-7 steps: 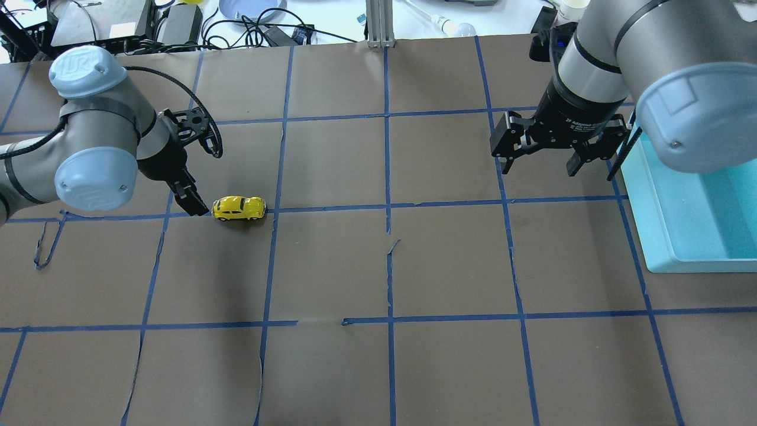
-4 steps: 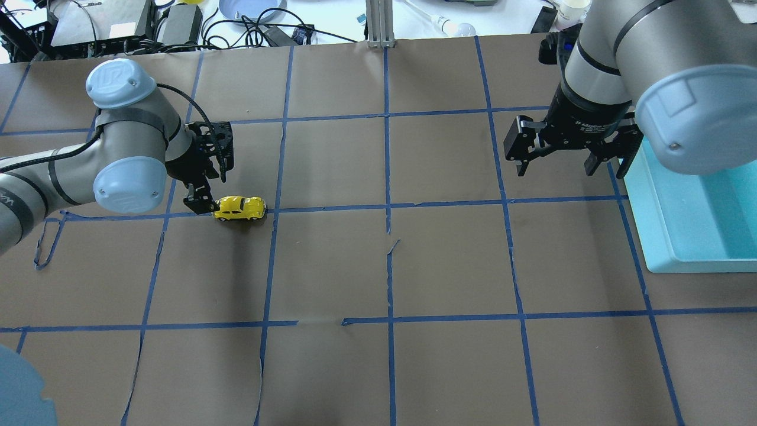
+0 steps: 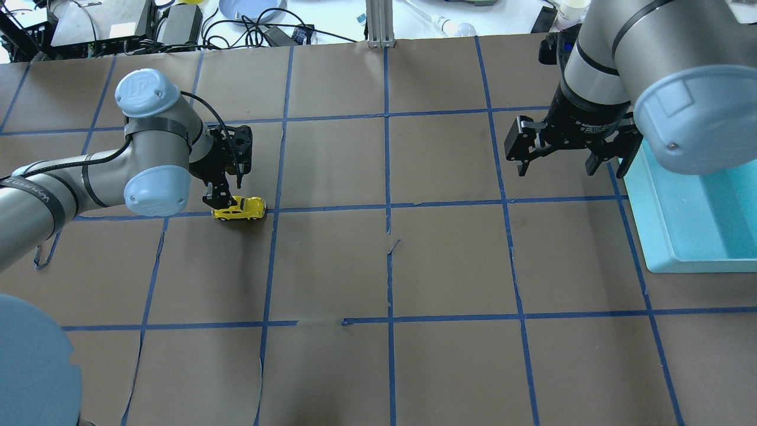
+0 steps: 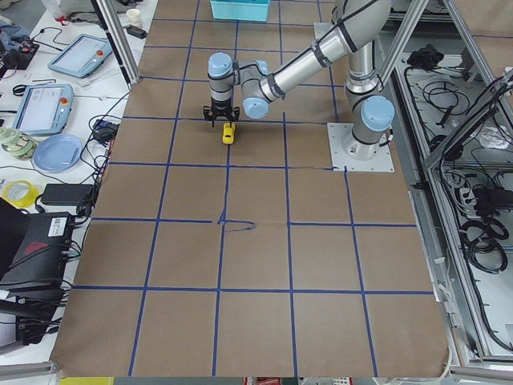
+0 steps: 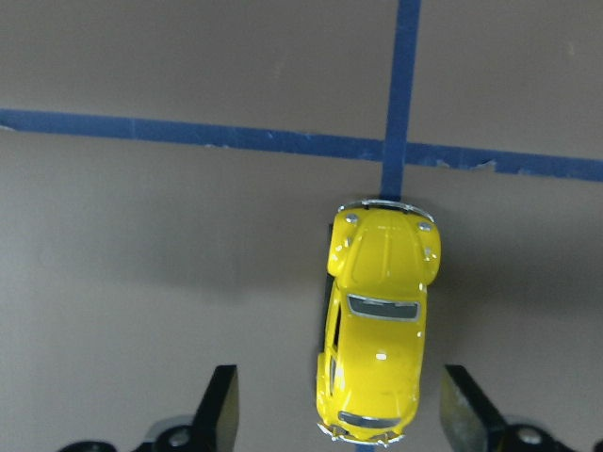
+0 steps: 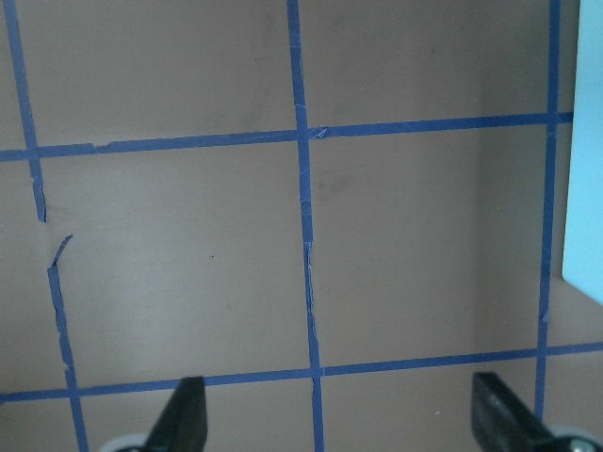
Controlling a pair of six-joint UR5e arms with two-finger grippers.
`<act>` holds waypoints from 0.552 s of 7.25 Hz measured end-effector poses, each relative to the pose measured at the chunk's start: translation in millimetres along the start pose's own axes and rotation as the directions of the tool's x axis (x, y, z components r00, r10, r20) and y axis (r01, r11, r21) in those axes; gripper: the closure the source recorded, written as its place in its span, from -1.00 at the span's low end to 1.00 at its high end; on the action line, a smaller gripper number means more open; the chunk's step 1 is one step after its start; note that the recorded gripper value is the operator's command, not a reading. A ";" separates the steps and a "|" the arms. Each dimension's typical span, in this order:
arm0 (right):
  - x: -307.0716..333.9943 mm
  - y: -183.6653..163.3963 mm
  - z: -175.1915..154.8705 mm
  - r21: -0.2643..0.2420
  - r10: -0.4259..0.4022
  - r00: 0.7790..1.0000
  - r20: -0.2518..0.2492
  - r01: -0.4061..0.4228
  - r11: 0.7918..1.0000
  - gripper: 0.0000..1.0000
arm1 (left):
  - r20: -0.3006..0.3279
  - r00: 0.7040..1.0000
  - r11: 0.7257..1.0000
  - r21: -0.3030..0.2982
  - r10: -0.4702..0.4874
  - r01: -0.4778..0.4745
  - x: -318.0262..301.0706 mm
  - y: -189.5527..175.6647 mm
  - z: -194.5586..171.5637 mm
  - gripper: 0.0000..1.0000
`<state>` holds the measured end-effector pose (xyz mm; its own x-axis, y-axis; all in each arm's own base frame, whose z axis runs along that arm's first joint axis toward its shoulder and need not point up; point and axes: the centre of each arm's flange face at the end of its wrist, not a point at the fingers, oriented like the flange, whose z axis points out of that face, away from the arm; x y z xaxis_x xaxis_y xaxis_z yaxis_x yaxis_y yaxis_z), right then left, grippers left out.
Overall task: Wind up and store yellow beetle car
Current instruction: 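Close the left gripper on the yellow car's body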
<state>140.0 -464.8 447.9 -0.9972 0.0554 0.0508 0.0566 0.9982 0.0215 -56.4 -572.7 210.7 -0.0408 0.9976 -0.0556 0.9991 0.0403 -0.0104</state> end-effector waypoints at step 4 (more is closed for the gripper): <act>0.0 0.2 0.4 -0.002 0.001 1.000 0.000 -0.001 1.000 -1.00 | -0.020 1.000 1.000 -0.006 0.009 -0.010 2.7 0.3 7.2 -0.48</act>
<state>140.0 -464.6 447.5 -0.9971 0.0569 0.0512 0.0582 0.9980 0.0230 -56.2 -570.4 203.4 -0.0312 0.9989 -0.0361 0.9995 0.0311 -0.0037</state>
